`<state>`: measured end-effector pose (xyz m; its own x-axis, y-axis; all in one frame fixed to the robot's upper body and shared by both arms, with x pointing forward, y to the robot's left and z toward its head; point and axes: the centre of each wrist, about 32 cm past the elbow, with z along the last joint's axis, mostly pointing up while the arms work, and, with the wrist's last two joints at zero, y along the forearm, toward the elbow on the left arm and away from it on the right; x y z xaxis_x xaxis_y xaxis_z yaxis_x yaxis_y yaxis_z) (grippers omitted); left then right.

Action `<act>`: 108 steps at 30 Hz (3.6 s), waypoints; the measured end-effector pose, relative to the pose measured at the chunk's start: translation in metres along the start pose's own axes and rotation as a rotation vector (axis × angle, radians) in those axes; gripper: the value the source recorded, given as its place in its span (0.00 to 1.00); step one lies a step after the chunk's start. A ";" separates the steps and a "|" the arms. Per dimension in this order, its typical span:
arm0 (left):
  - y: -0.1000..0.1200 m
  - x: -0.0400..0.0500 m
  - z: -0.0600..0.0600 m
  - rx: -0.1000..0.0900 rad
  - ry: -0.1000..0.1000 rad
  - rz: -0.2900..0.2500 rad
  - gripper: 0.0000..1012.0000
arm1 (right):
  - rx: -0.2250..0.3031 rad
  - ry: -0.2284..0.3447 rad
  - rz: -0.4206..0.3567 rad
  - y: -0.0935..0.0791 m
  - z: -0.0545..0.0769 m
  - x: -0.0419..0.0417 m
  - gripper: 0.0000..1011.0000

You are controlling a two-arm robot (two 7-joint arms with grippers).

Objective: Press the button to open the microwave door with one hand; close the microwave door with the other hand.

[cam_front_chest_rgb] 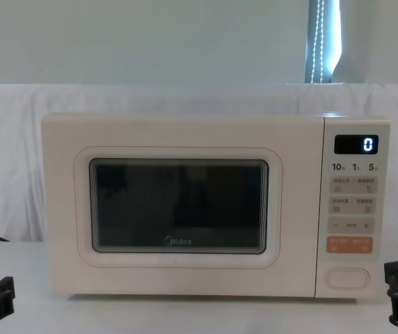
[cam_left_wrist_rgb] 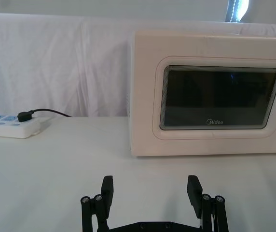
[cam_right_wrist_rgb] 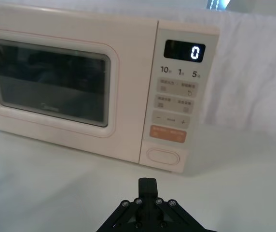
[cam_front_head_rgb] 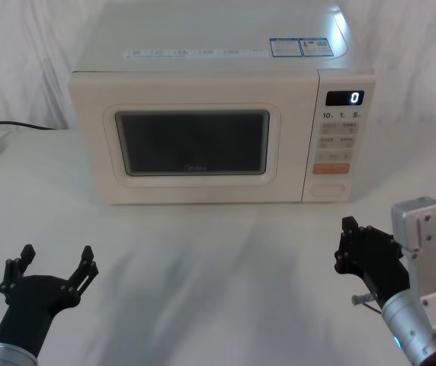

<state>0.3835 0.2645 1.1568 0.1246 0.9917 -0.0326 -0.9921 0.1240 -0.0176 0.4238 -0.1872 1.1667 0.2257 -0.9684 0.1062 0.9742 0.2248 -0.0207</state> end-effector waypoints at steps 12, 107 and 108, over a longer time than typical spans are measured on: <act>0.000 0.0000 0.000 0.000 0.000 0.000 0.99 | -0.035 0.001 -0.015 0.024 0.002 0.0018 0.00; 0.000 0.0000 0.000 0.000 0.000 0.000 0.99 | -0.160 0.046 -0.119 0.145 -0.020 0.0130 0.00; 0.000 0.0000 0.000 0.000 0.000 0.000 0.99 | -0.160 0.045 -0.120 0.146 -0.020 0.0130 0.00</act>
<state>0.3835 0.2645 1.1568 0.1246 0.9917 -0.0327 -0.9921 0.1240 -0.0176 0.5687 -0.1692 1.1450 0.1047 -0.9918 0.0732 0.9814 0.0911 -0.1690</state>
